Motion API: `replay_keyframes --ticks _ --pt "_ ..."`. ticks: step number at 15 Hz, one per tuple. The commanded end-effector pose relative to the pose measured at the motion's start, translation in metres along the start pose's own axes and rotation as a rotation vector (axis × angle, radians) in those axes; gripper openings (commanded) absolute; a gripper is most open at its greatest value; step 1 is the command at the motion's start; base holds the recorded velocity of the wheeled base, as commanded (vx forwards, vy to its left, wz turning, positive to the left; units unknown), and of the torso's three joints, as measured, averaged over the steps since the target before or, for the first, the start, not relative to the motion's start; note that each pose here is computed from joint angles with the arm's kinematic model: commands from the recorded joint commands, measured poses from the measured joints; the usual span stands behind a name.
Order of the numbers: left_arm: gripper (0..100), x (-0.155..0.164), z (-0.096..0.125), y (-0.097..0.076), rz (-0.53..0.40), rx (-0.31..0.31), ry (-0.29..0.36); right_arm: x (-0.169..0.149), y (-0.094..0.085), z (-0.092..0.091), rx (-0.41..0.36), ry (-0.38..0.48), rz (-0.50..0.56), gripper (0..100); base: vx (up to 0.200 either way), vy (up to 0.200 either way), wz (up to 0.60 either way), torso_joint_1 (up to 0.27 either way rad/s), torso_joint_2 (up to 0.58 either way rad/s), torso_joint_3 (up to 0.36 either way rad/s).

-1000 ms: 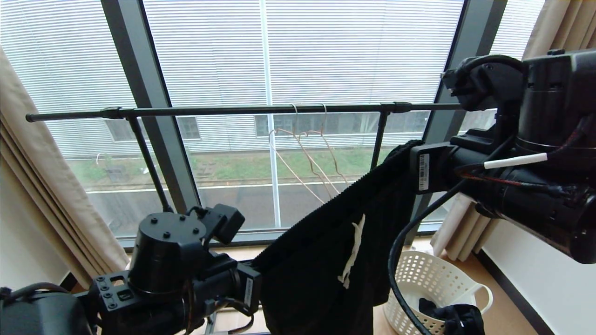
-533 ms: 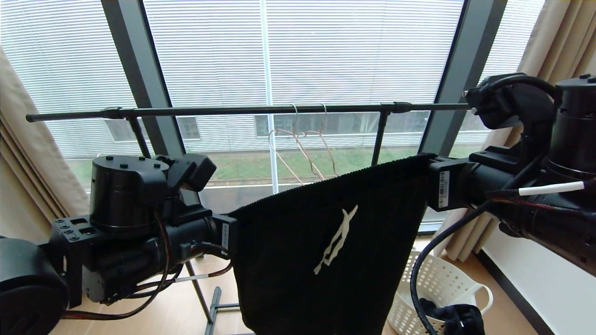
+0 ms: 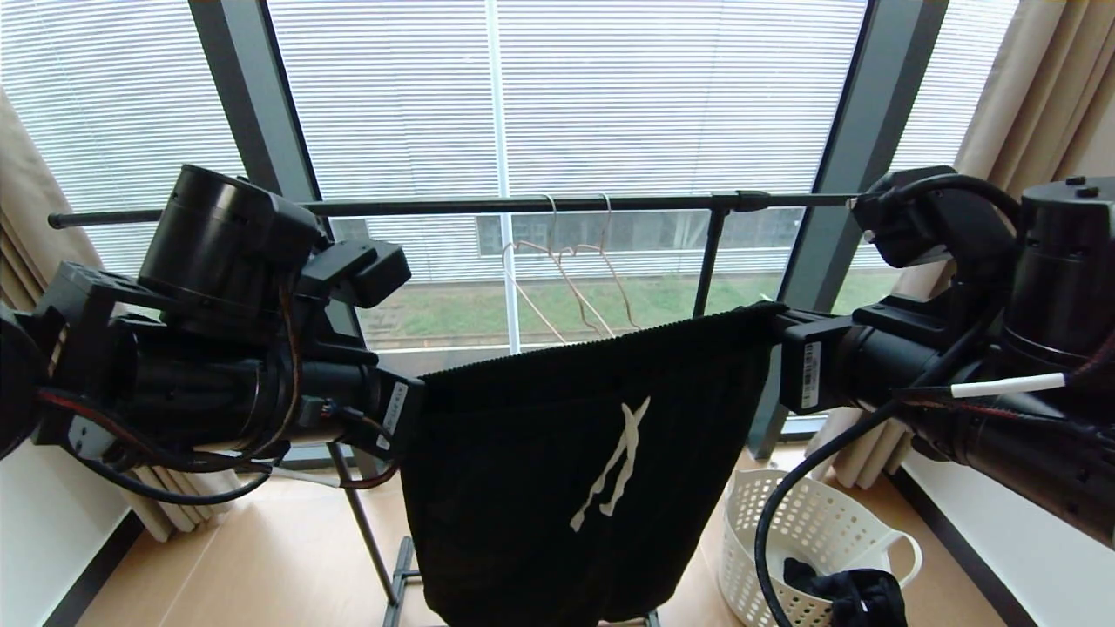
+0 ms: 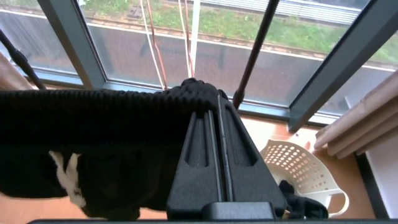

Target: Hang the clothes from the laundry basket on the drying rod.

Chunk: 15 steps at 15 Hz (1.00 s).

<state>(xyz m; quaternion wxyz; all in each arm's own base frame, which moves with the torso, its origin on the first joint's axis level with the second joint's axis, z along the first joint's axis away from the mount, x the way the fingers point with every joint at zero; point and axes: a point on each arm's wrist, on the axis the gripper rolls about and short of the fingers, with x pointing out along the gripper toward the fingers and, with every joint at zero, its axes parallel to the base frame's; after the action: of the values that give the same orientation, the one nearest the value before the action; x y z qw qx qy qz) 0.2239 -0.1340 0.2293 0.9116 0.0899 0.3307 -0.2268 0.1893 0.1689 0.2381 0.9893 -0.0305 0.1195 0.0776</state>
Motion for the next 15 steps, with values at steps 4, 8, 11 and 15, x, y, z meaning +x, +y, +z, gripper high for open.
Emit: replay_keyframes --ticks 4,8,11,15 --pt "0 -0.010 0.011 0.000 -0.001 0.018 0.021 0.012 0.007 -0.011 -0.012 0.015 -0.001 0 0.000 0.000 0.00 0.000 0.00 0.000" --pt "0 -0.013 0.020 0.001 0.001 0.016 -0.010 0.012 0.003 -0.009 -0.015 0.013 -0.011 0 0.000 0.000 0.00 0.000 0.00 0.000" --pt "0 0.002 0.043 0.000 0.003 0.014 -0.038 0.001 -0.006 -0.016 -0.118 0.024 0.026 0 0.000 0.000 0.00 0.000 0.00 0.000" --pt "0 0.029 0.079 -0.003 0.001 0.051 -0.062 -0.026 -0.020 -0.037 -0.283 0.047 0.203 0 0.000 0.000 0.00 0.000 0.00 0.000"
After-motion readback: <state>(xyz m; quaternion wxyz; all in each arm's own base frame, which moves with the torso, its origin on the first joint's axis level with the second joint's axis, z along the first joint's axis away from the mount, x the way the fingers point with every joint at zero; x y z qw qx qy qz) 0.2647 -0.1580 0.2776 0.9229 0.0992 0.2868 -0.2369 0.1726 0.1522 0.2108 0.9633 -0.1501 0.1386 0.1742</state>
